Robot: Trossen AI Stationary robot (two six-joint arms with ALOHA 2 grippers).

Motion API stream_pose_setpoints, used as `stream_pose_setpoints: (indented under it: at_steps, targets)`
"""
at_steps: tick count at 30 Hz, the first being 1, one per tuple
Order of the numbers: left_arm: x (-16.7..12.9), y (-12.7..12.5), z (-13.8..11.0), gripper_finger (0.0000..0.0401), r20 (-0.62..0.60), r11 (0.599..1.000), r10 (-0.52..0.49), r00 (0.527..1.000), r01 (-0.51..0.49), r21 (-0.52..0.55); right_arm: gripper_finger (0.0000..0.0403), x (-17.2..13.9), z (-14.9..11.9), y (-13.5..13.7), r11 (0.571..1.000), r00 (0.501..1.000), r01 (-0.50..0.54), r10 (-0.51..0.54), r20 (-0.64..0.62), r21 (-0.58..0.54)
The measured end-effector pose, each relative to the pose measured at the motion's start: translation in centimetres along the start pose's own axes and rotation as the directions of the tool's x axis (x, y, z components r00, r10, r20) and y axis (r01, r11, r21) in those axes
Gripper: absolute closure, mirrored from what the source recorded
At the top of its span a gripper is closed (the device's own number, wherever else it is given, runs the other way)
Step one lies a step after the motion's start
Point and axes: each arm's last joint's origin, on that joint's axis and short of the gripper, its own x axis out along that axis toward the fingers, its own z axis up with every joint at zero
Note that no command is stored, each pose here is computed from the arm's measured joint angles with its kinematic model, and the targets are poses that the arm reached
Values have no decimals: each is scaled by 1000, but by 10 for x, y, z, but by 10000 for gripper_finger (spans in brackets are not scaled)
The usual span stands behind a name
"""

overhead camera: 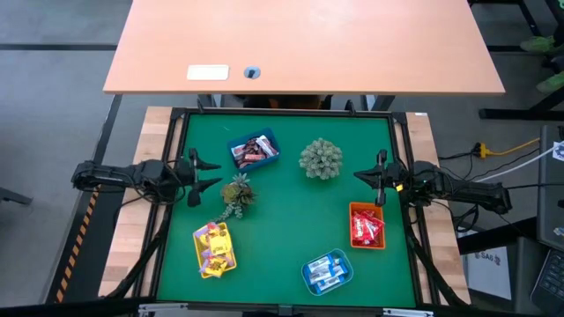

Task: Sort candy
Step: Return to Home Position

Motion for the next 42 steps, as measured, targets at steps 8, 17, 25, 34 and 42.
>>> stream_pose_setpoints:
  at_steps: [8,17,25,34,42]
  targets:
    - [3,-2,-3,222,76,993,-80,994,72,99,396,0,0,0,1000,1000,0,0,0,0]
    - [3,-2,-3,222,76,993,-78,994,71,99,396,0,0,0,1000,1000,0,0,0,0]
    - [3,-2,-3,222,77,993,-78,994,70,99,396,0,0,0,1000,1000,0,0,0,0]
    - [3,-2,-3,222,77,993,-77,994,69,99,396,0,0,0,1000,1000,0,0,0,0]
    - [3,-2,-3,222,78,993,-76,994,69,99,396,0,0,0,1000,1000,0,0,0,0]
